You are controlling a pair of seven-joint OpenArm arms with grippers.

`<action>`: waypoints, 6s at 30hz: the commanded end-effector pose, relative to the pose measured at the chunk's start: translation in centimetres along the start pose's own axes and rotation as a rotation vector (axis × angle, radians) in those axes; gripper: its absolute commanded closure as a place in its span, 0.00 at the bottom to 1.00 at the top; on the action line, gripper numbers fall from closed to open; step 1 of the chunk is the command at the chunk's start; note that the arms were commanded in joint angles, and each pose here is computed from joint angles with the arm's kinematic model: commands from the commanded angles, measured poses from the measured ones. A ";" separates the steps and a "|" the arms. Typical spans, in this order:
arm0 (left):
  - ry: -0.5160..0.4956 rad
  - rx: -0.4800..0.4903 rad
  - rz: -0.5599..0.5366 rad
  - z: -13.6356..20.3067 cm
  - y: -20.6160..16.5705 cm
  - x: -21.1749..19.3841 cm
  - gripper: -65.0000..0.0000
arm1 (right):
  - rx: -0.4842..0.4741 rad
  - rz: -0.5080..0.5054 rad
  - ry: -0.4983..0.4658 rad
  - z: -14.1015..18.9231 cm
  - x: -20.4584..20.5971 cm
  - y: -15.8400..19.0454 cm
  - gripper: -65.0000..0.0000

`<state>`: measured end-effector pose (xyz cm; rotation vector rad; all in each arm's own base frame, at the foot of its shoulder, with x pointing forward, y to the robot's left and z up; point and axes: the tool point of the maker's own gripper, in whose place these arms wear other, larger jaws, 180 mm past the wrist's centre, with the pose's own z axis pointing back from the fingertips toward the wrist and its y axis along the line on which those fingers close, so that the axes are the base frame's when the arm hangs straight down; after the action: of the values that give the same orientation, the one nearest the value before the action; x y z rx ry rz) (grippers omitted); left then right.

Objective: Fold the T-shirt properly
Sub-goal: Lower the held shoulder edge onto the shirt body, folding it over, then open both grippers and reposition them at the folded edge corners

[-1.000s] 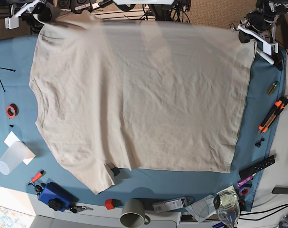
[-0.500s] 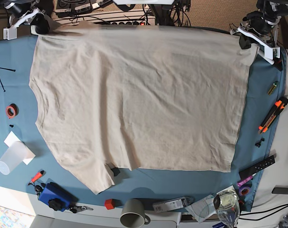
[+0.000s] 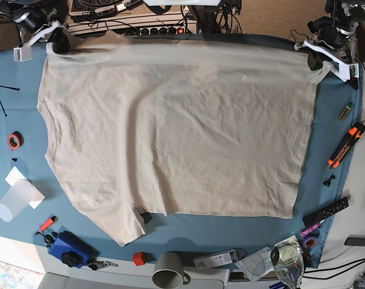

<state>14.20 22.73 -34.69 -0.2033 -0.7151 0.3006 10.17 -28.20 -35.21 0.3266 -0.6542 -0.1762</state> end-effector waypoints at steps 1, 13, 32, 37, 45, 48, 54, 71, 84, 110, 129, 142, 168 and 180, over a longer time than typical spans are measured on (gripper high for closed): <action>-0.042 0.006 -0.013 0.2 0.1 1.1 1.00 | 0.000 0.030 -0.038 0.3 1.3 0.1 1.00; -0.090 0.002 0.002 -2.0 0.3 2.9 1.00 | -0.006 0.077 -0.111 -1.4 4.8 0.3 1.00; -0.155 -0.003 -0.119 -5.5 -2.3 6.2 1.00 | -0.080 0.134 -0.180 -2.5 8.2 -0.5 1.00; -0.171 -0.018 -0.136 -6.5 -3.1 6.9 1.00 | -0.085 0.203 -0.170 -4.4 8.9 0.4 1.00; -0.174 -0.004 -0.115 -9.0 -2.2 7.7 1.00 | -0.147 0.295 -0.198 -6.7 11.7 1.2 1.00; -0.176 -0.005 -0.105 -9.8 -2.0 8.4 1.00 | -0.166 0.302 -0.236 -6.7 13.1 1.1 1.00; -0.172 -0.015 -0.083 -11.3 -2.0 9.0 1.00 | -0.173 0.278 -0.259 -7.3 13.9 0.5 1.00; -0.217 -0.050 -0.107 -12.2 -3.9 11.7 1.00 | -0.102 0.141 -0.297 -11.4 17.1 -0.7 1.00; -0.248 0.025 -0.186 -13.7 -4.2 13.7 1.00 | -0.132 0.170 -0.350 -11.1 20.6 -1.4 1.00; -0.150 0.004 -0.211 -16.2 -3.7 14.8 0.68 | -0.120 0.268 -0.394 -10.2 25.6 0.1 0.71; -0.085 0.018 -0.261 -12.3 -4.0 14.9 0.54 | -0.070 0.198 -0.423 -6.7 26.8 -1.5 0.71; -0.131 0.013 -0.168 -8.3 -0.5 11.9 0.54 | -0.095 0.072 -0.464 -3.6 25.0 -4.9 0.71; 0.045 -0.129 -0.095 -11.9 -1.6 7.2 0.54 | -0.199 0.016 -0.362 -2.1 22.2 -8.2 0.71; 0.061 -0.128 -0.098 -11.9 -1.6 6.9 0.54 | -0.281 -0.060 -0.203 -2.5 16.6 -10.5 0.71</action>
<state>27.10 22.33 -39.39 -0.3042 -0.6694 0.1652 23.43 -40.89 -33.05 0.0822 -0.7607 -0.3707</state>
